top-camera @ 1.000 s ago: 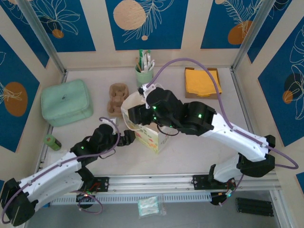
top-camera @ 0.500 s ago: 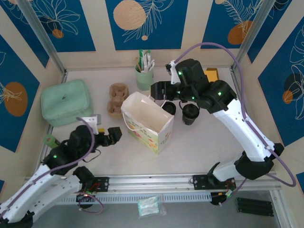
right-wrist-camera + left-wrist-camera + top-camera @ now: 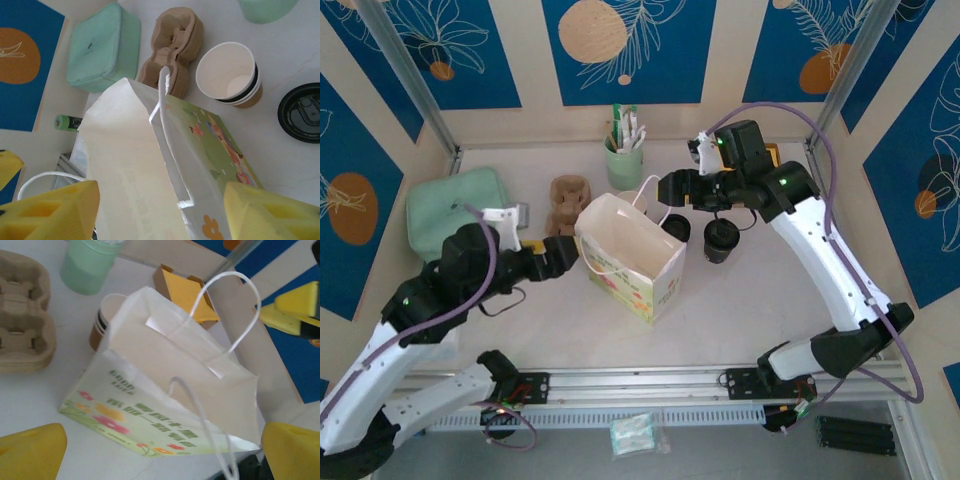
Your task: Pack the takeout coffee
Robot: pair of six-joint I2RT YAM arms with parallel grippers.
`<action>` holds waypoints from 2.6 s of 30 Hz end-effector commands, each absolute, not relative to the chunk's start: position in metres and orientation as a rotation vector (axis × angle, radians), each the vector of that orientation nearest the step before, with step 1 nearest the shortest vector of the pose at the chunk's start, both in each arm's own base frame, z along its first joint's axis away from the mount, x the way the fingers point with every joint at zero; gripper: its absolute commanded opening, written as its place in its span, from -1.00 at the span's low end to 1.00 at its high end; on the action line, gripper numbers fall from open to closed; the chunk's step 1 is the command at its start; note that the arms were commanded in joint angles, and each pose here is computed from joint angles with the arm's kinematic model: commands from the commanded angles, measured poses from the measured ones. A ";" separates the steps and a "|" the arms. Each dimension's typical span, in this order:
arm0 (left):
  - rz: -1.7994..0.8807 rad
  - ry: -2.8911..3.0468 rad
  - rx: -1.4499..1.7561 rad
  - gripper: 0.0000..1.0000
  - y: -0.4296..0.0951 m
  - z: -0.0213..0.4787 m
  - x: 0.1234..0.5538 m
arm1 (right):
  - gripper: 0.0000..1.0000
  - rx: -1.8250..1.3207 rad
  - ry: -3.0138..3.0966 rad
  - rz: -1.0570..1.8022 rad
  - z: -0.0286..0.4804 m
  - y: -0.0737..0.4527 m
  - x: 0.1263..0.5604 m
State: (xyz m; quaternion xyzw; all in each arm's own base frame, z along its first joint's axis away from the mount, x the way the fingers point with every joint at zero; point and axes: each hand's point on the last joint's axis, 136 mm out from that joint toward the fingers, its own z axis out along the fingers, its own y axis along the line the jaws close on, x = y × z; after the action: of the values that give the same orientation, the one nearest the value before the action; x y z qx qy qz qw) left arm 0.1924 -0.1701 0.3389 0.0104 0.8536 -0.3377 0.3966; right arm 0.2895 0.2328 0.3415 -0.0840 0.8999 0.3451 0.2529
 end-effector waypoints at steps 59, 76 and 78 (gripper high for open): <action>-0.797 2.231 0.106 0.02 -0.210 0.297 0.290 | -1.00 0.252 2.307 0.962 0.305 0.157 0.266; -0.796 2.247 0.126 0.22 -0.202 0.297 0.307 | -0.73 0.239 2.329 1.005 0.297 0.171 0.260; -0.806 2.248 0.134 0.30 -0.203 0.298 0.306 | -0.54 0.228 2.330 1.009 0.299 0.172 0.260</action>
State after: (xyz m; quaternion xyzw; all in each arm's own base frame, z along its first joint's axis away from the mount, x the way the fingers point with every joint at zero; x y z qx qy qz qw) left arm 0.3040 -0.2001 0.2805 0.0370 0.8857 -0.2984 0.3538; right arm 0.2610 0.1700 0.2910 0.0910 0.8795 0.3695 0.2858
